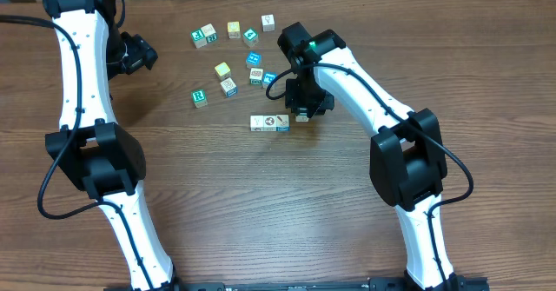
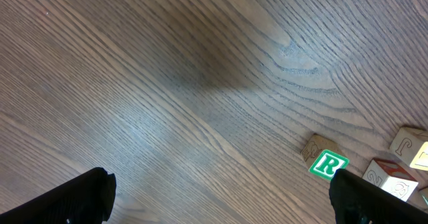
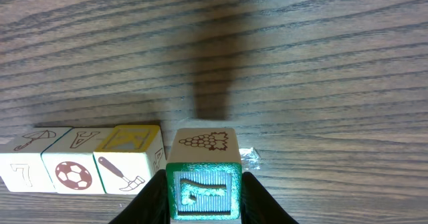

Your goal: Form a horizontal line

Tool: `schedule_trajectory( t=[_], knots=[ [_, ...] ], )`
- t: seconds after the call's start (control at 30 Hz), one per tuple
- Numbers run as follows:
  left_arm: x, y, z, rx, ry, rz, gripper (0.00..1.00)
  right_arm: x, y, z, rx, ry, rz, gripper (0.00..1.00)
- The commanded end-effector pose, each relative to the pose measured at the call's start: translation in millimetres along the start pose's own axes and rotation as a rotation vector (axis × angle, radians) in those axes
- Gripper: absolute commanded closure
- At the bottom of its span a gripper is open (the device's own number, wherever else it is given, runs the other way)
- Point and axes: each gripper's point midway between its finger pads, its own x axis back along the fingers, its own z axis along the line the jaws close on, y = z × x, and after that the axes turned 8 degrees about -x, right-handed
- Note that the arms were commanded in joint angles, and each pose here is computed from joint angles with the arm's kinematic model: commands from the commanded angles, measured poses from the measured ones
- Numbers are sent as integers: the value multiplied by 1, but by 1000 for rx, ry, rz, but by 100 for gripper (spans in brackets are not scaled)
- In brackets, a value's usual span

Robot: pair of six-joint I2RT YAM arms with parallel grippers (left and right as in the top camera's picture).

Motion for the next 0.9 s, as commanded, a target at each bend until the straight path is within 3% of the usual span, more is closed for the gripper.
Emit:
schedule_trajectory(
  t=[0.0, 0.87],
  knots=[
    [2, -2, -2, -4, 1, -3, 0, 18, 3, 1, 0, 13, -45, 73],
    [2, -2, -2, -4, 1, -3, 0, -2, 0, -2, 0, -17, -9, 73]
  ],
)
